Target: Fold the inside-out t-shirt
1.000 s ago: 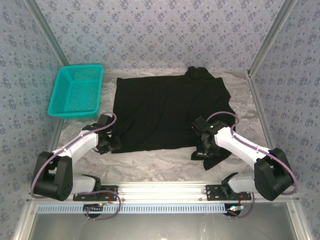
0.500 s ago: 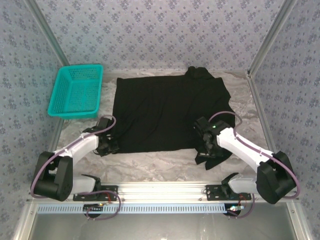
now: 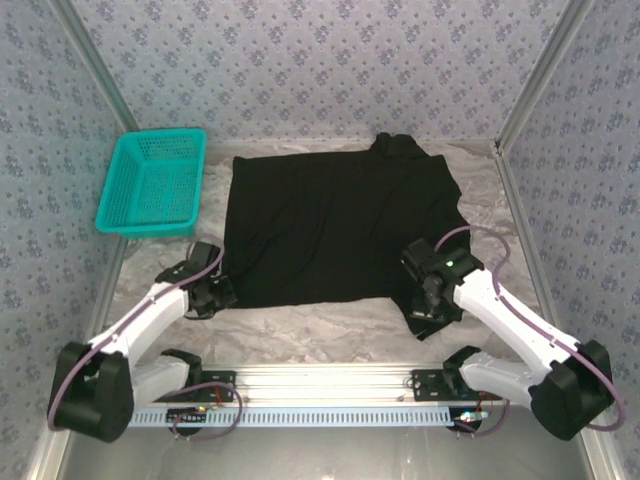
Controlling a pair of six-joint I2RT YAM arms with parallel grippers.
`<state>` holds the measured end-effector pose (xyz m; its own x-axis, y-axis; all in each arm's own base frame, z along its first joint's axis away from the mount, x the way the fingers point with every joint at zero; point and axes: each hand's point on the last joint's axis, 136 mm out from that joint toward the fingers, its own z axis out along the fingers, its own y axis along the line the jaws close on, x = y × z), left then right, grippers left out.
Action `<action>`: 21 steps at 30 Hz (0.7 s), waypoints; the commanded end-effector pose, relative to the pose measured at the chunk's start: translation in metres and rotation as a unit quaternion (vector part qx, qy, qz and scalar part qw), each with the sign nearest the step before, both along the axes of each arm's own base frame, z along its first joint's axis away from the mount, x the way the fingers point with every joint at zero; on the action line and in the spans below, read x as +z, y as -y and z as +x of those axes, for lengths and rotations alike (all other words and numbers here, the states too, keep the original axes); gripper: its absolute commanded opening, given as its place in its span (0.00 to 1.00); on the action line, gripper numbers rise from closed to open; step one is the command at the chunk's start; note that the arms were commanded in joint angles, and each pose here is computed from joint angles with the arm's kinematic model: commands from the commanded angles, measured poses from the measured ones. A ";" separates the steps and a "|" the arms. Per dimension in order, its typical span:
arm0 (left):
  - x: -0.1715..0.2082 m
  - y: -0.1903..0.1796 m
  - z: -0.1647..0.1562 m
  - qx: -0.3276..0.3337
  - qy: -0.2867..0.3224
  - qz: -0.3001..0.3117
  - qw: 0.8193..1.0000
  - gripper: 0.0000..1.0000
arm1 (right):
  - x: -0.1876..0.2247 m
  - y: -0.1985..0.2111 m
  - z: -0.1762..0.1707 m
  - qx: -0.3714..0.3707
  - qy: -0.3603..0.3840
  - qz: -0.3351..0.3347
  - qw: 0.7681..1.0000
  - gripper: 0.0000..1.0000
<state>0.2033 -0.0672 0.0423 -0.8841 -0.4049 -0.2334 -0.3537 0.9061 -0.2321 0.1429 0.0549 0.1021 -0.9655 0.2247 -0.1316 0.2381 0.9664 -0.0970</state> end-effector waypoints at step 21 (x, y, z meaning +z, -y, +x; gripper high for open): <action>0.097 -0.008 0.164 0.028 0.147 -0.026 0.988 0.00 | 0.122 0.066 0.206 -0.034 0.192 -0.065 0.979 0.00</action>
